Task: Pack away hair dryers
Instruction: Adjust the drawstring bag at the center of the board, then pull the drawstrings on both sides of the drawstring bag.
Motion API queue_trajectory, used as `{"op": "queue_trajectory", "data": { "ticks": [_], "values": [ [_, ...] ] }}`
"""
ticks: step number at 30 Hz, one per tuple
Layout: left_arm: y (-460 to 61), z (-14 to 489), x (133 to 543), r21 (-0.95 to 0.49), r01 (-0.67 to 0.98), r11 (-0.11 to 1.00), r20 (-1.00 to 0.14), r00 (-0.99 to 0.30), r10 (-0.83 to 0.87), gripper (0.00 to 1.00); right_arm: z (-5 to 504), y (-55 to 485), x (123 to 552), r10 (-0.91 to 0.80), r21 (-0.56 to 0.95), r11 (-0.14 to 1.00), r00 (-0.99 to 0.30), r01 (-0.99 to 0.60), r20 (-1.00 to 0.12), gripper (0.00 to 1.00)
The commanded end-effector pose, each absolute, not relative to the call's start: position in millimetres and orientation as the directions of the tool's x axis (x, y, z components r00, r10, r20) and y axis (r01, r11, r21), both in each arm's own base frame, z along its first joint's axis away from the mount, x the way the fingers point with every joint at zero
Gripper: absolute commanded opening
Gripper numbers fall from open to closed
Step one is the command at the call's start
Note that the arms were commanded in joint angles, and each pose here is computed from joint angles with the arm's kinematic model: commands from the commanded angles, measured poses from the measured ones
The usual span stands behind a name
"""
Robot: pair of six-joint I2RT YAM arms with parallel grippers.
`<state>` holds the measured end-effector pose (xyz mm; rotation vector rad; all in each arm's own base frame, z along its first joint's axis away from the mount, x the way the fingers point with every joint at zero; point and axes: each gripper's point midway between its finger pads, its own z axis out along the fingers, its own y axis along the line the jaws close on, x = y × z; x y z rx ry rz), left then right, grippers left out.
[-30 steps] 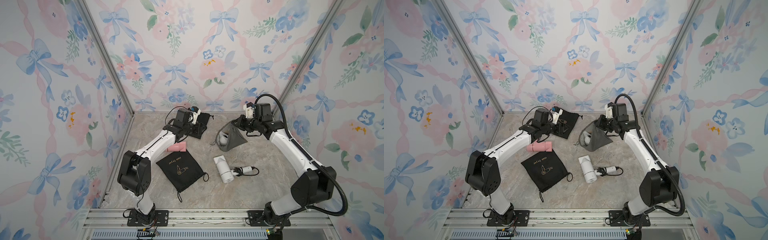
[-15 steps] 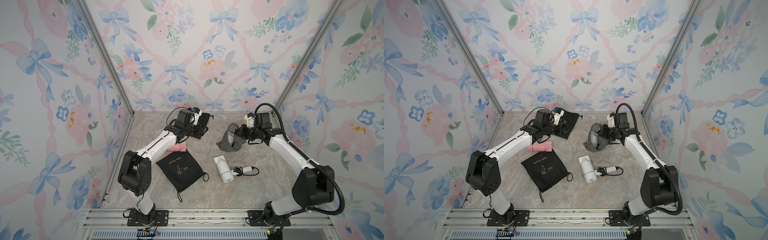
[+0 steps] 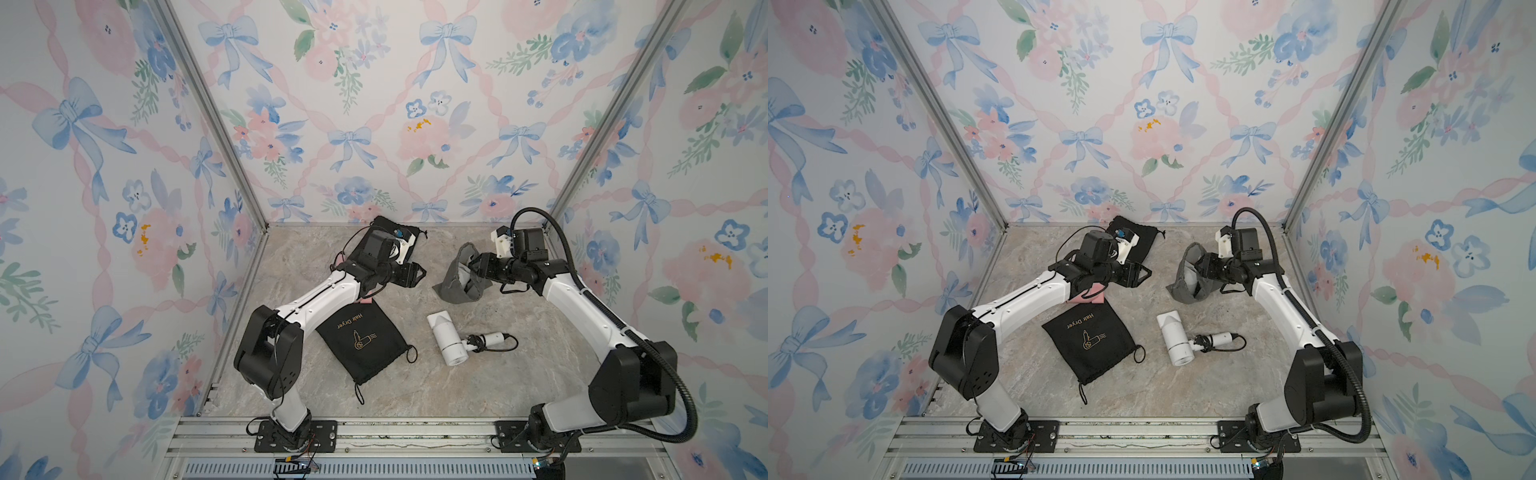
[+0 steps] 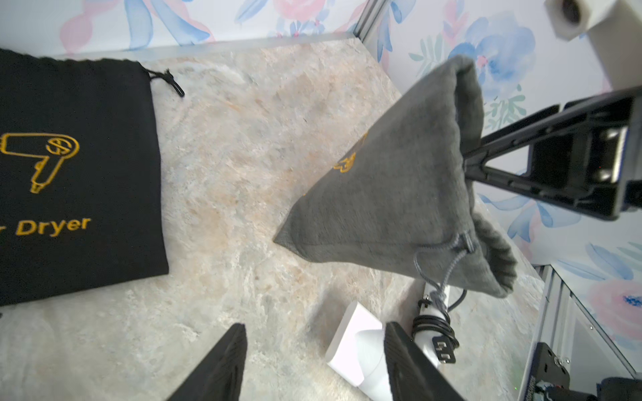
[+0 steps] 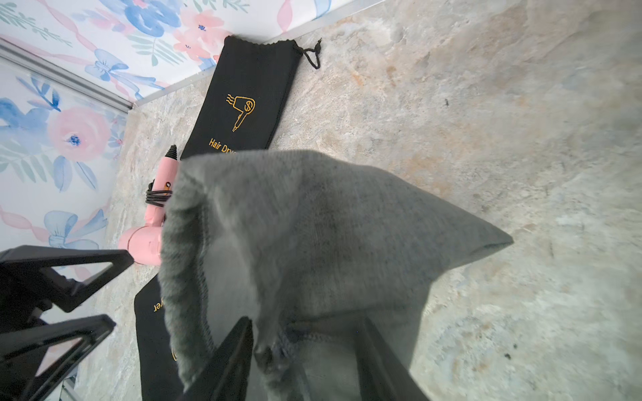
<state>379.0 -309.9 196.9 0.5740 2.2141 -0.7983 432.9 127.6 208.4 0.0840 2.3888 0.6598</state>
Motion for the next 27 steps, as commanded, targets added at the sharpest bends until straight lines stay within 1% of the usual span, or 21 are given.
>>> {"op": "queue_trajectory", "data": {
  "ticks": [1,4,6,10,13,20,27],
  "values": [
    [-311.8,223.0,364.3,-0.320,0.656,0.684,-0.814,-0.559,0.155,0.66,224.5,117.3,430.6,0.234,0.484,0.863,-0.735,-0.144,-0.636,0.61],
    [-316.9,227.8,350.5,-0.267,0.694,0.669,-0.851,-0.496,0.174,0.67,239.1,112.7,426.5,0.263,0.506,0.846,-0.696,-0.167,-0.669,0.66],
    [-321.2,229.6,344.4,-0.244,0.711,0.659,-0.864,-0.468,0.184,0.67,244.9,109.9,422.4,0.275,0.509,0.845,-0.679,-0.167,-0.680,0.71],
    [-332.3,230.2,336.8,-0.202,0.739,0.643,-0.879,-0.426,0.214,0.68,245.7,103.0,415.3,0.284,0.492,0.858,-0.665,-0.144,-0.690,0.75],
    [-341.0,225.3,333.9,-0.167,0.753,0.637,-0.881,-0.404,0.247,0.68,251.5,94.8,407.5,0.301,0.478,0.869,-0.634,-0.124,-0.712,0.75],
    [-363.7,219.6,328.1,-0.107,0.792,0.601,-0.884,-0.353,0.307,0.68,263.3,80.7,387.8,0.365,0.509,0.854,-0.575,-0.106,-0.732,0.73],
    [-381.5,206.0,337.2,-0.077,0.793,0.604,-0.874,-0.346,0.342,0.67,271.7,76.4,374.5,0.383,0.524,0.843,-0.547,-0.121,-0.744,0.73]
  ]
}}
